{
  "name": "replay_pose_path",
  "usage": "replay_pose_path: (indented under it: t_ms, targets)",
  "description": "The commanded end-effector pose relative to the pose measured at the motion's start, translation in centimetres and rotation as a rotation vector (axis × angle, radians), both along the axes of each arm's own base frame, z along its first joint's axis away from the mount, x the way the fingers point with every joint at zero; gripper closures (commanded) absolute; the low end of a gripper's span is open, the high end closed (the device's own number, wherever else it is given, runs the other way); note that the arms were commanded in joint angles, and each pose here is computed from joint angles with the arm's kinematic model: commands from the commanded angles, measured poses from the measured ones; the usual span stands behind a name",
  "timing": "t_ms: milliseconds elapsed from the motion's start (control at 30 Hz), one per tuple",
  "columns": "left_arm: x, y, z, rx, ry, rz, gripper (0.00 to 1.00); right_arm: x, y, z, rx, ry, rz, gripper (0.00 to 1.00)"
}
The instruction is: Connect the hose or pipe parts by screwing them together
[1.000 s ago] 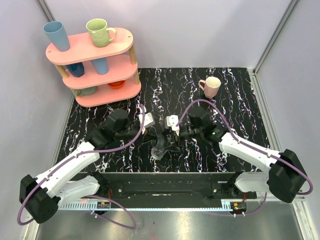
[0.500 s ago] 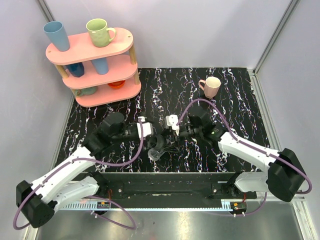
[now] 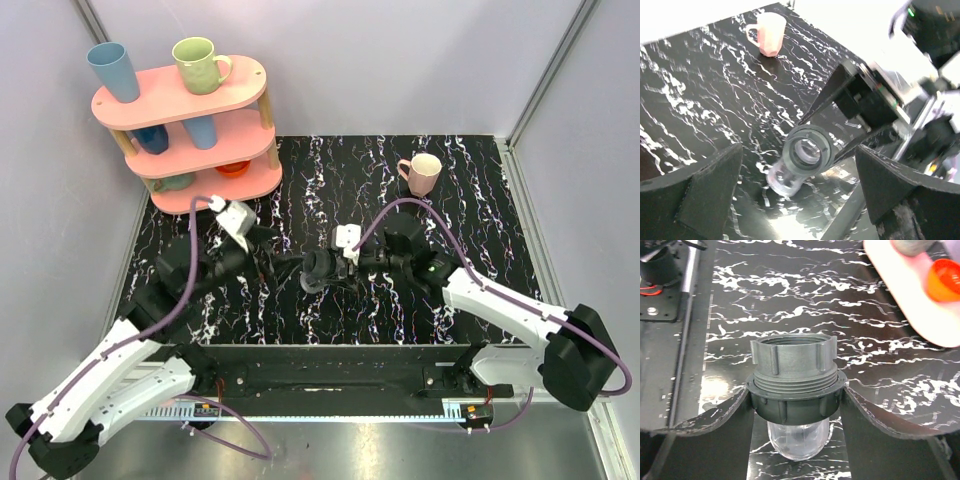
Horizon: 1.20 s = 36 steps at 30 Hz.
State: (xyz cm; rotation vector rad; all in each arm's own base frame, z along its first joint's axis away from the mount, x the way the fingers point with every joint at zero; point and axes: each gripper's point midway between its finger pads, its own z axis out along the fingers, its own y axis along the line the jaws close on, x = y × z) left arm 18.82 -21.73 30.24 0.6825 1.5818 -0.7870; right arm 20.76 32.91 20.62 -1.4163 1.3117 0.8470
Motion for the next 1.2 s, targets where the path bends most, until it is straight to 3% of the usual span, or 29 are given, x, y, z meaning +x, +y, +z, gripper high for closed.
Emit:
replay_pose_path:
  t_ms: [0,200,300,467,667,867,1167]
  targets:
    - [0.8,0.3,1.6,-0.196,0.403,0.205,0.01,2.7,-0.7,5.3,0.136,-0.249,-0.124,1.00]
    - [0.0,-2.1,-0.4,-0.323,0.837,0.220,0.01,2.7,-1.5,6.1,0.190,-0.376,-0.156,1.00]
    - [0.1,-3.4,-1.3,-0.372,0.992,0.181,0.04,2.4,-1.6,5.6,0.167,-0.401,-0.156,1.00]
    - [1.6,-4.2,-1.8,-0.439,1.085,0.217,0.04,2.1,-1.0,4.9,0.130,-0.419,-0.148,1.00]
    - [1.7,-5.3,-4.1,-0.422,1.215,0.226,0.03,2.2,-0.5,4.1,0.092,-0.424,-0.150,1.00]
    - [2.1,-4.7,-5.9,-0.403,1.237,0.315,0.09,2.0,-0.4,3.9,0.091,-0.423,-0.143,1.00]
    - [2.5,-5.2,-6.3,-0.371,1.182,0.264,0.33,1.6,-0.1,3.8,0.096,-0.393,-0.126,1.00]
